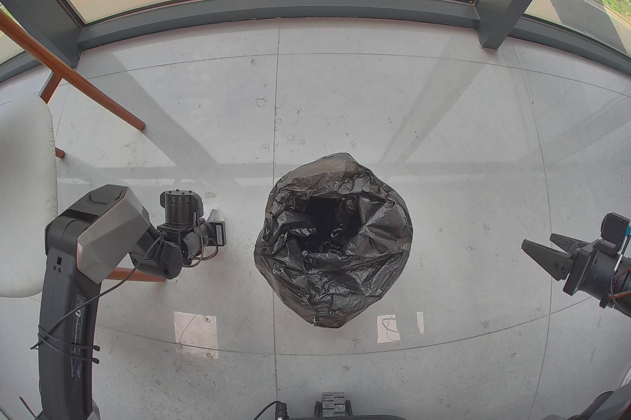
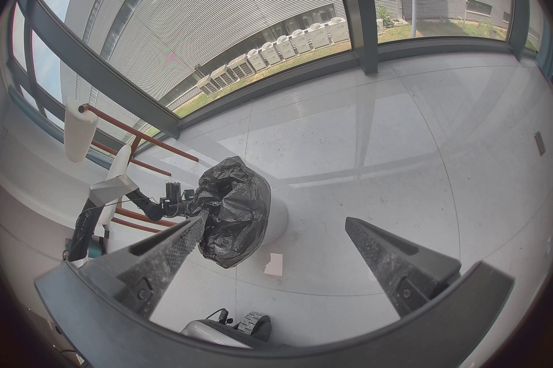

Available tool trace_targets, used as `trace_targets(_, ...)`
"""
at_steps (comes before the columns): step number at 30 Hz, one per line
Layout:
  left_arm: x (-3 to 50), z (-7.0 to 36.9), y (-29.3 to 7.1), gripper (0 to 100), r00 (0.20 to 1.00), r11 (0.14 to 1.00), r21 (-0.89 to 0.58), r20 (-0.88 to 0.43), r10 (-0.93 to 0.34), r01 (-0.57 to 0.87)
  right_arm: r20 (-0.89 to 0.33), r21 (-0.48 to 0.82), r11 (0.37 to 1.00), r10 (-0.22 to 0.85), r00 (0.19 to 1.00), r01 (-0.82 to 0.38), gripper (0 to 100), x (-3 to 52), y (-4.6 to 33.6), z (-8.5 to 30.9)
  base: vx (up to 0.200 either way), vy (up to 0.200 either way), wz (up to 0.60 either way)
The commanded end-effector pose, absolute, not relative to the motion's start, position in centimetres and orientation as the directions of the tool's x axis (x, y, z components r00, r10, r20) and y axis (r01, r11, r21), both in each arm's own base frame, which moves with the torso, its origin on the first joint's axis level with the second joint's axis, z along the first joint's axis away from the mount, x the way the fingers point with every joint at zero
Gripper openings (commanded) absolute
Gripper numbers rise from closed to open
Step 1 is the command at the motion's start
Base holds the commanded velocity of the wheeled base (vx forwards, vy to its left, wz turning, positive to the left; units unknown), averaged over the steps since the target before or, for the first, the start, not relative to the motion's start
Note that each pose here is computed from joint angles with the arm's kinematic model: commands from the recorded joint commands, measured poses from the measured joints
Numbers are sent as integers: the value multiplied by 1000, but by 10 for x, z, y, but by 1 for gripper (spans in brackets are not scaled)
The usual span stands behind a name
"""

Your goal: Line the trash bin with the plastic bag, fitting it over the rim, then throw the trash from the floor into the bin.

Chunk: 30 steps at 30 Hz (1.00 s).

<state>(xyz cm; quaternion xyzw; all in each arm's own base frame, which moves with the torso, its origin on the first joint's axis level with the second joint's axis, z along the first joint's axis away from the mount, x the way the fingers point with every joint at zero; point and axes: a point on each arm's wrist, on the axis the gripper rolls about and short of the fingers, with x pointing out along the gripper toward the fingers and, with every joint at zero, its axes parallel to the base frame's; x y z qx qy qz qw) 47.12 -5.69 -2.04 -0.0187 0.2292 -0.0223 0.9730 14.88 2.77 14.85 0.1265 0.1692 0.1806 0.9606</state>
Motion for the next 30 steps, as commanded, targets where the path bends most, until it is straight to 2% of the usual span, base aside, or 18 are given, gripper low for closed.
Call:
trace_targets(1, 436, 59, -54, 0, 929, 997, -62, -364, -66, 47, -286, 307, 903, 388, 876, -300, 100, 138, 26, 143, 0, 0, 0)
trace_targets(7, 375, 144, -52, 0, 966, 994, -79, -244, -88, 70, -301, 310, 908, 376, 876, -283, 100, 120, 21, 131, 0, 0, 0)
trace_targets(11, 327, 177, -66, 0, 949, 970, -110, -210, -234, 215, -317, 313, 912, 364, 876, -266, 100, 112, 19, 124, 0, 0, 0)
trace_targets(14, 309, 190, -67, 0, 940, 957, -116, -188, -284, 265, -320, 314, 913, 360, 877, -260, 100, 108, 18, 121, 0, 0, 0)
trace_targets(16, 295, 204, -81, 0, 930, 940, -114, -145, -337, 323, -317, 313, 913, 360, 878, -261, 100, 107, 18, 121, 0, 0, 0)
trace_targets(19, 283, 211, -97, 0, 910, 917, -114, -130, -394, 381, -320, 314, 913, 360, 877, -260, 100, 106, 18, 120, 0, 0, 0)
trace_targets(20, 269, 216, -116, 0, 877, 885, -113, -127, -463, 451, -321, 313, 913, 361, 876, -262, 100, 107, 18, 120, 0, 0, 0)
trace_targets(25, 243, 209, -158, 0, 782, 800, -118, -166, -600, 589, -321, 312, 912, 364, 875, -265, 100, 106, 18, 120, 0, 0, 0)
trace_targets(30, 237, 197, -181, 0, 723, 750, -123, -202, -660, 650, -318, 312, 913, 363, 876, -265, 100, 106, 18, 120, 0, 0, 0)
